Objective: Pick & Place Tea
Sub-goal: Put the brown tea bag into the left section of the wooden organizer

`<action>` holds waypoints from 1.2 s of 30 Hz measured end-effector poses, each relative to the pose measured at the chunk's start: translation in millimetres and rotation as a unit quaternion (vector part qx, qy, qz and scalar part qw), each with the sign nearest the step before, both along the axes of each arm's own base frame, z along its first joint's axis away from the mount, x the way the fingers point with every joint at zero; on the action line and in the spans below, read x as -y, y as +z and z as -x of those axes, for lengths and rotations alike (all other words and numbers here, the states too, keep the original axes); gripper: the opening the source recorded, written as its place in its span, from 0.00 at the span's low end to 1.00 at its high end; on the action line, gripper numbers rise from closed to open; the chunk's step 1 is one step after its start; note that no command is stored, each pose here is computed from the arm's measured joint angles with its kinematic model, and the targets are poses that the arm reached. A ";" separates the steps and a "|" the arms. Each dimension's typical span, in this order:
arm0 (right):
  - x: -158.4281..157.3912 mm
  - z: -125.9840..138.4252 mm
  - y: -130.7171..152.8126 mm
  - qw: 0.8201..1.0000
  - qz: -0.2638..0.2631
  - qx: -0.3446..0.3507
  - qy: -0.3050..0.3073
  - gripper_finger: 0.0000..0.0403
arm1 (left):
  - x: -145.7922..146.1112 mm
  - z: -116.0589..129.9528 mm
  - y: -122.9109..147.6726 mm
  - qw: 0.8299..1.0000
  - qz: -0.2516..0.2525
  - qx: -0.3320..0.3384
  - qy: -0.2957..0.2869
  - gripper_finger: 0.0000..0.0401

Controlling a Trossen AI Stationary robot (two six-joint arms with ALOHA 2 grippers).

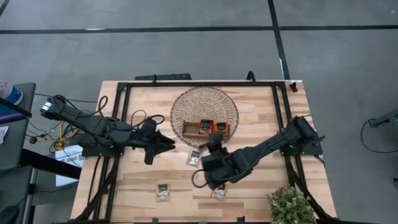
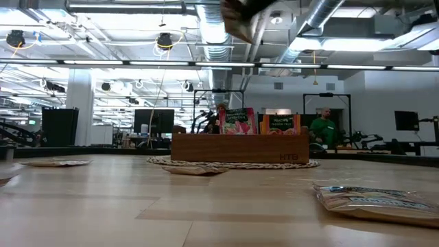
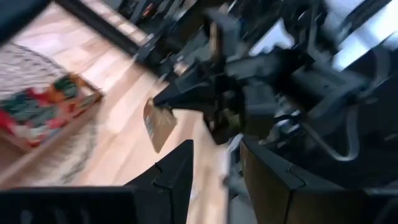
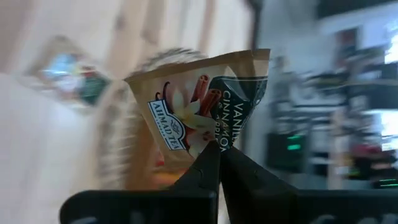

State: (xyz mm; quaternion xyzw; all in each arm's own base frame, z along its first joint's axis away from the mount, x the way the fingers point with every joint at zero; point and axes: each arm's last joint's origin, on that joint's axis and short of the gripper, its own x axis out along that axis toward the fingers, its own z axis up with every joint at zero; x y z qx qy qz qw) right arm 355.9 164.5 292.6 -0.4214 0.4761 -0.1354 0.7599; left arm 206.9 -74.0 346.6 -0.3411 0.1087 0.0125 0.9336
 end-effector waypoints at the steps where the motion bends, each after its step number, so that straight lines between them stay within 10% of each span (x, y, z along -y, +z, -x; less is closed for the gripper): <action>1: 0.4 -5.3 1.0 1.000 0.019 -0.002 0.006 0.00 | 1.1 -2.9 7.0 1.000 -0.016 -0.017 -0.001 0.30; 14: -1.5 -29.9 22.7 0.992 0.115 0.037 0.044 0.00 | 14.6 -44.0 57.8 0.971 -0.166 -0.172 -0.010 0.27; 36: 7.0 -41.4 25.8 0.992 0.102 0.043 0.061 0.00 | 0.7 -63.0 42.9 0.961 -0.161 -0.226 -0.001 0.39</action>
